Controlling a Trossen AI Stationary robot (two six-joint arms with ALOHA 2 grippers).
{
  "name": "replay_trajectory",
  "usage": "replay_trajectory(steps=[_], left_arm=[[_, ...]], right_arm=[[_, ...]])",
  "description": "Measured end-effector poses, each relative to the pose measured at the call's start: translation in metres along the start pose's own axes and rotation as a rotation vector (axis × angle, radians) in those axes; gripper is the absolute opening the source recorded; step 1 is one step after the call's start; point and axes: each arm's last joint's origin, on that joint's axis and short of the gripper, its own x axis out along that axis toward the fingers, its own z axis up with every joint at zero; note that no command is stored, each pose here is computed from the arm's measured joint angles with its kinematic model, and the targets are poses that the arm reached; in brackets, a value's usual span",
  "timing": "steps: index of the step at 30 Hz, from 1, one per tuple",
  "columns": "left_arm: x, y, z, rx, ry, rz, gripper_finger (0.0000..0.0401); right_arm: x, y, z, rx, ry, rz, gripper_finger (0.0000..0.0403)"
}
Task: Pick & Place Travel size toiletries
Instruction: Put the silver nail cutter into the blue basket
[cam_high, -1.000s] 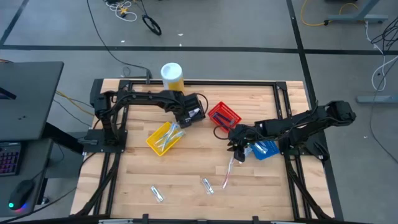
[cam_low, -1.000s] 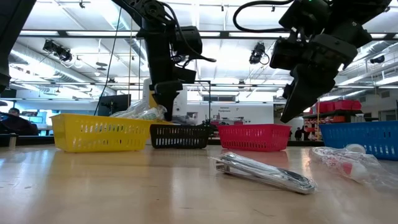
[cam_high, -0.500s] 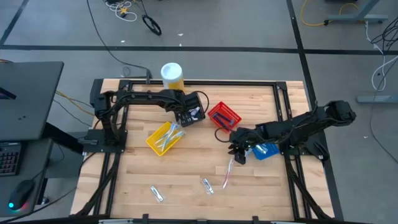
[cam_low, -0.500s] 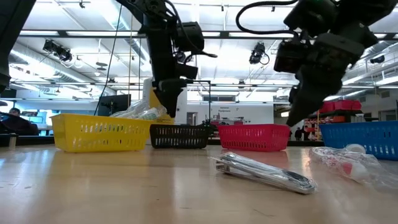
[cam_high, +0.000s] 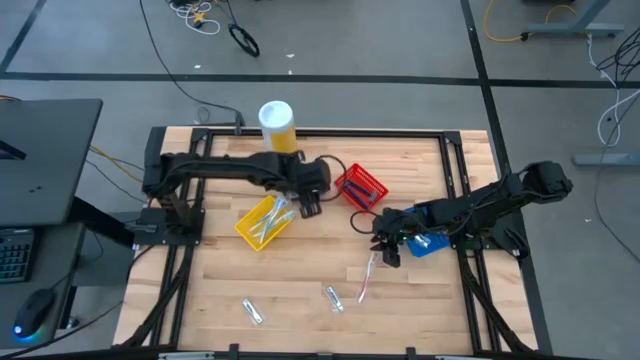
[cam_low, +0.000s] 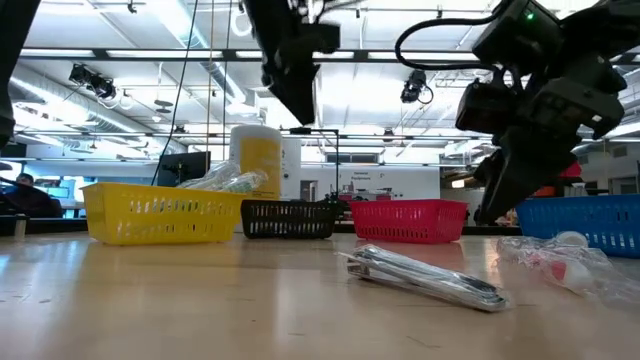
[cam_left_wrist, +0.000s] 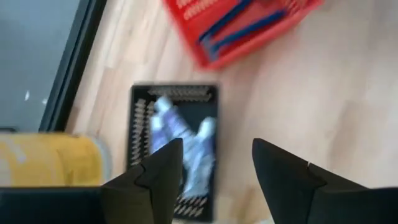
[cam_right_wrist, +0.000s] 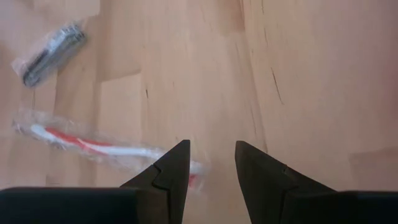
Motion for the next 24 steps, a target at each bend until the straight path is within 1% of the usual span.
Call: replay_trajectory(steps=[3, 8, 13, 19, 24], left_arm=[[-0.009, -0.017, -0.003, -0.002, -0.009, -0.025, 0.02], [-0.014, -0.049, -0.013, -0.055, -0.012, -0.062, 0.0199], [-0.015, -0.079, -0.031, -0.06, 0.013, -0.088, 0.0199], [-0.013, -0.109, -0.057, -0.046, 0.068, -0.122, 0.0201], [-0.015, -0.13, -0.078, -0.02, 0.129, -0.182, 0.0201]], right_arm=[[0.0, 0.001, 0.003, -0.025, -0.027, 0.009, 0.0137], [0.0, 0.002, 0.005, -0.048, -0.057, 0.019, 0.0137], [0.0, 0.002, 0.006, -0.058, -0.063, 0.021, 0.0137], [0.0, 0.002, 0.007, -0.118, -0.07, 0.021, 0.0137], [-0.001, 0.004, 0.01, -0.187, -0.103, 0.027, 0.0137]])
